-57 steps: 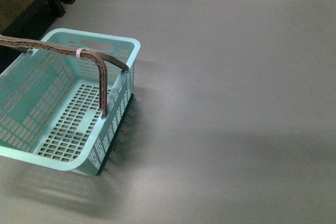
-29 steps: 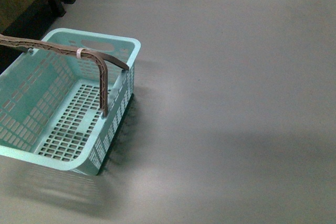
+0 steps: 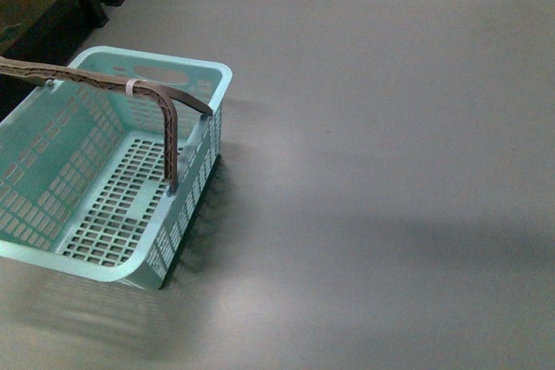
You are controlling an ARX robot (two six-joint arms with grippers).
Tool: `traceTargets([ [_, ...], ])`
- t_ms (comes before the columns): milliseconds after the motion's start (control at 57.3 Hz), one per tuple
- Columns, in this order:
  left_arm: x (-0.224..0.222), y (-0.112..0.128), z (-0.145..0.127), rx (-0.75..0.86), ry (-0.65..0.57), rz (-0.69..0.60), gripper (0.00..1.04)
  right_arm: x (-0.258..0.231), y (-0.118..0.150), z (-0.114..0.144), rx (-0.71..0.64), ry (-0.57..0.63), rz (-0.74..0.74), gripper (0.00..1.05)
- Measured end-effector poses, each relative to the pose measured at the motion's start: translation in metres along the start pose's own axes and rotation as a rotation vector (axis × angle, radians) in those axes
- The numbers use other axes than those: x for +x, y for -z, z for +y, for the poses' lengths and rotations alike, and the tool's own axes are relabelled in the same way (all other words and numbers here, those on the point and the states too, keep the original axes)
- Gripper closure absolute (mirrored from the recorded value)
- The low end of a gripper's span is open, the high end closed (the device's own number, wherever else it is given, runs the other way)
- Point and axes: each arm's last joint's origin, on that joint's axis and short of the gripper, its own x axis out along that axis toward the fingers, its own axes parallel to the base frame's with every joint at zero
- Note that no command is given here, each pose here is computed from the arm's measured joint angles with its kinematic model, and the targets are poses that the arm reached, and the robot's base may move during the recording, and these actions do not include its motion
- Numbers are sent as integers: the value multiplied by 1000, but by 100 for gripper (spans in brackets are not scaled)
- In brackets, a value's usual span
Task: Pick lemon and mango into basket
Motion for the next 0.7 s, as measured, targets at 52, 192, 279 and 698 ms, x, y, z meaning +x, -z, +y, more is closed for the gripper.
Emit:
traceTargets([
  [52, 13, 1, -3, -7, 1, 0, 7, 0, 0, 0, 0, 0, 0, 9],
  [192, 45, 5, -10, -13, 3, -1, 7, 0, 0, 0, 0, 0, 0, 9],
  [279, 60, 7, -14, -10, -6, 6, 9, 0, 0, 0, 0, 0, 0, 9],
  [698, 81, 27, -20, -21, -28, 119, 81, 0, 0, 0, 0, 0, 0, 9],
])
